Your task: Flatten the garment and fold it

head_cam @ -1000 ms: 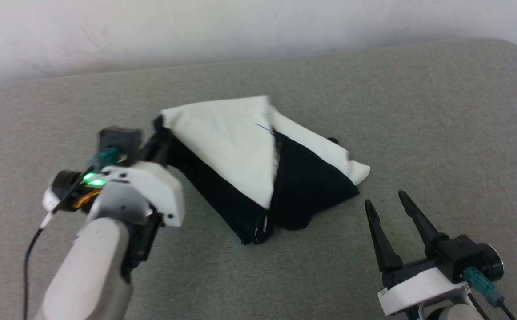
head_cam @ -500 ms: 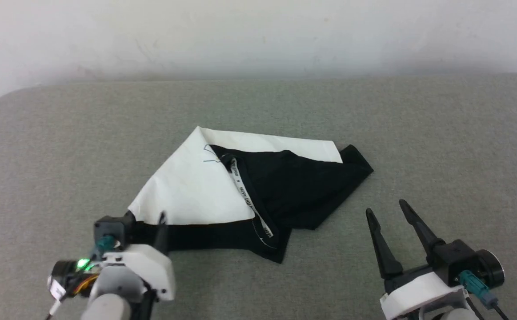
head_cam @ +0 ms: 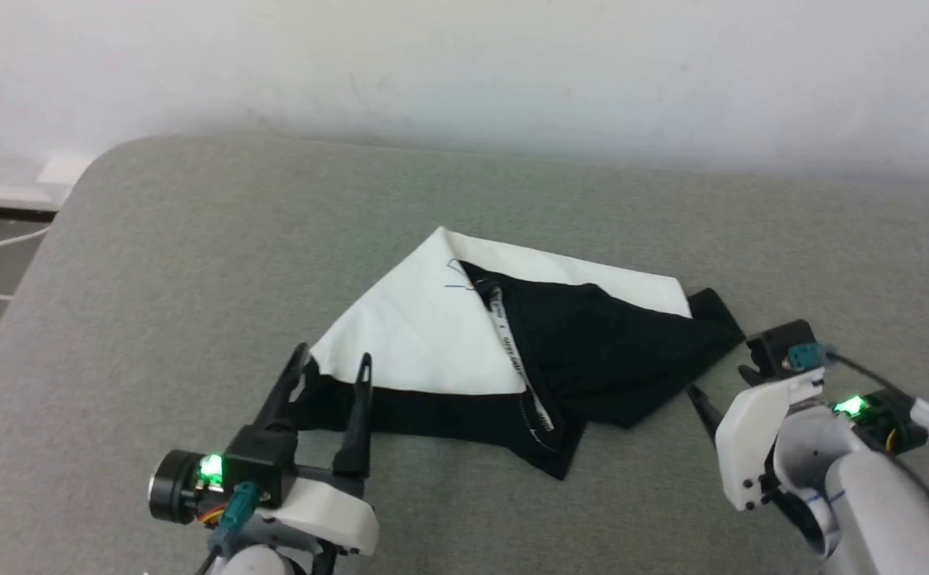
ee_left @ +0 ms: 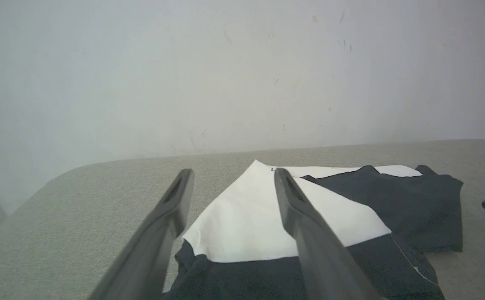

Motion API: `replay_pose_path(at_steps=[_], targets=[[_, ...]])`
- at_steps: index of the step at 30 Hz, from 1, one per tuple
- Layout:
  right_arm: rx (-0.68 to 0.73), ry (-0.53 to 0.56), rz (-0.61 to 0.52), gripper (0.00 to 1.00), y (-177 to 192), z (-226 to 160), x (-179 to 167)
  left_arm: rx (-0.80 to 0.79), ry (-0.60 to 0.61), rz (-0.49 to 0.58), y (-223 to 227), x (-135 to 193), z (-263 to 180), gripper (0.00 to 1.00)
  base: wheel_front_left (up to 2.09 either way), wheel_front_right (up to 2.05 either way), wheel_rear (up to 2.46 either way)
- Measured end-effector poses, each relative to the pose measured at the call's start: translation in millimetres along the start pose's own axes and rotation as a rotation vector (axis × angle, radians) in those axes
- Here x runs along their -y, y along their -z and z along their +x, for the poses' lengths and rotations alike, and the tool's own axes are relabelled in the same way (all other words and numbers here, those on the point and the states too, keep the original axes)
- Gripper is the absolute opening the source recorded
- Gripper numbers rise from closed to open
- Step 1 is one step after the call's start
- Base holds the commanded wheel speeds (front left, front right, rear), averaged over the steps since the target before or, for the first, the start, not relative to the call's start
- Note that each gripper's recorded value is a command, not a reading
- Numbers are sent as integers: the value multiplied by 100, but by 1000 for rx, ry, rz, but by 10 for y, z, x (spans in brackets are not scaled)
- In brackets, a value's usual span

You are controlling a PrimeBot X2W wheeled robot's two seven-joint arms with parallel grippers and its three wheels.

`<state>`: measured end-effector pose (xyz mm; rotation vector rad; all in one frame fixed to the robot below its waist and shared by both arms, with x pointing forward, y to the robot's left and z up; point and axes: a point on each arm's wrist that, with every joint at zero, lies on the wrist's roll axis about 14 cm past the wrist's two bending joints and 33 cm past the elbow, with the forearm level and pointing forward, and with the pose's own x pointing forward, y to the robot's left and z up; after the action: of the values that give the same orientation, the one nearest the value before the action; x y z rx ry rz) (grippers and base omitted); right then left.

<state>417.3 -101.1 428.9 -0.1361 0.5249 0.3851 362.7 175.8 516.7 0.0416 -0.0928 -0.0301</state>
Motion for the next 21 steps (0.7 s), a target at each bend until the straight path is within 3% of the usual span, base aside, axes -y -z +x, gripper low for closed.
replay_pose_path(at_steps=[14,15,16,21], targets=[[-287,-46,-72,100,274,527,-7,-26,-89,-26,65,-159,-211,100,0,0,0],[-292,-48,-75,39,275,555,-11,-31,-95,-24,79,-180,-217,100,0,0,0],[-297,-48,-84,0,279,577,-12,-36,-103,-23,93,-203,-223,100,0,0,0],[-266,-41,-81,0,251,575,5,-50,-101,-22,143,-212,-214,100,0,0,0]])
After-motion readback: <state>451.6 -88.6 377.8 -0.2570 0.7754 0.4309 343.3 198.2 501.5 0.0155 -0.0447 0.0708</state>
